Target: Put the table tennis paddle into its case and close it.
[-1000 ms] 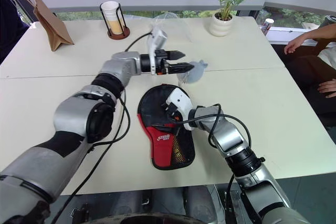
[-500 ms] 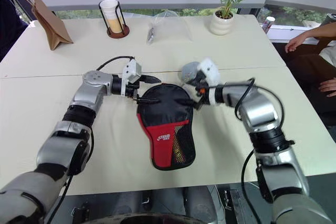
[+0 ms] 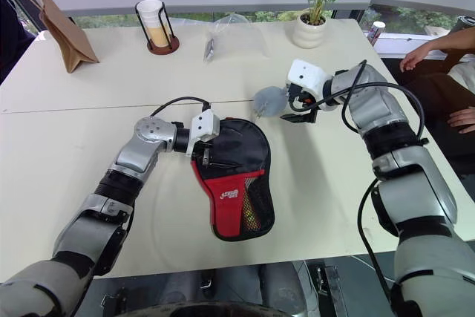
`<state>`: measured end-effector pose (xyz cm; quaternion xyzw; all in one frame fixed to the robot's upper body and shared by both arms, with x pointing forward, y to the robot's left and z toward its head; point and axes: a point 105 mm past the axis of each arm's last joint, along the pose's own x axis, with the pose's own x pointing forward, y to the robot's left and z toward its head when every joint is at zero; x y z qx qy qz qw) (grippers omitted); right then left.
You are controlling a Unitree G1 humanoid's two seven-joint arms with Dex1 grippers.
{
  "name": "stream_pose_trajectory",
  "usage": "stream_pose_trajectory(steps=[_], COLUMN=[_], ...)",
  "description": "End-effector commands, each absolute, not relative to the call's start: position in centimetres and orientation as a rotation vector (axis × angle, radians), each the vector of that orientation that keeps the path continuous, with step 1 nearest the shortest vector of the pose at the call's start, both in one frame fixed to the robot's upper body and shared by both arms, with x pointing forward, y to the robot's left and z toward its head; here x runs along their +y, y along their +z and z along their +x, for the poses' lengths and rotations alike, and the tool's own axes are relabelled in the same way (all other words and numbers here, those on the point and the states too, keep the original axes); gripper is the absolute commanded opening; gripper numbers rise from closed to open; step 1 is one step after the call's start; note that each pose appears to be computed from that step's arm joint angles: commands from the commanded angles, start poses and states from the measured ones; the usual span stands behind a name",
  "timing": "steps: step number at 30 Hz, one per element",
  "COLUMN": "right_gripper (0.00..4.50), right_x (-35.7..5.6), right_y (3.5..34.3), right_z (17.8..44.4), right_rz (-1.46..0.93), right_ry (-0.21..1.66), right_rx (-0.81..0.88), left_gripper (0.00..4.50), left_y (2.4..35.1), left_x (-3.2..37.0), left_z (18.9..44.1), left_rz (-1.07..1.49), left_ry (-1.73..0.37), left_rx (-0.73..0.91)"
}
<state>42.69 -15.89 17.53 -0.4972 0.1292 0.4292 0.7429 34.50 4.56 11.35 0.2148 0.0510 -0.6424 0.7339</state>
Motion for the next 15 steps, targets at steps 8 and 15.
stream_pose_trajectory(steps=[8, 15], right_gripper=[4.50, 4.50], right_x=[-13.4, -12.6], right_y=[18.3, 17.3], right_z=[44.4, 45.1], right_rz=[-1.279, -1.390], right_ry=[0.945, 0.906], right_rx=[0.199, 0.219], left_gripper=[4.48, 4.48], left_y=[9.7, 8.7], left_x=[4.6, 5.0], left_z=[34.3, 34.3], left_rz=[0.511, 0.522], left_ry=[-1.379, -1.359], left_rx=[0.144, 0.179])
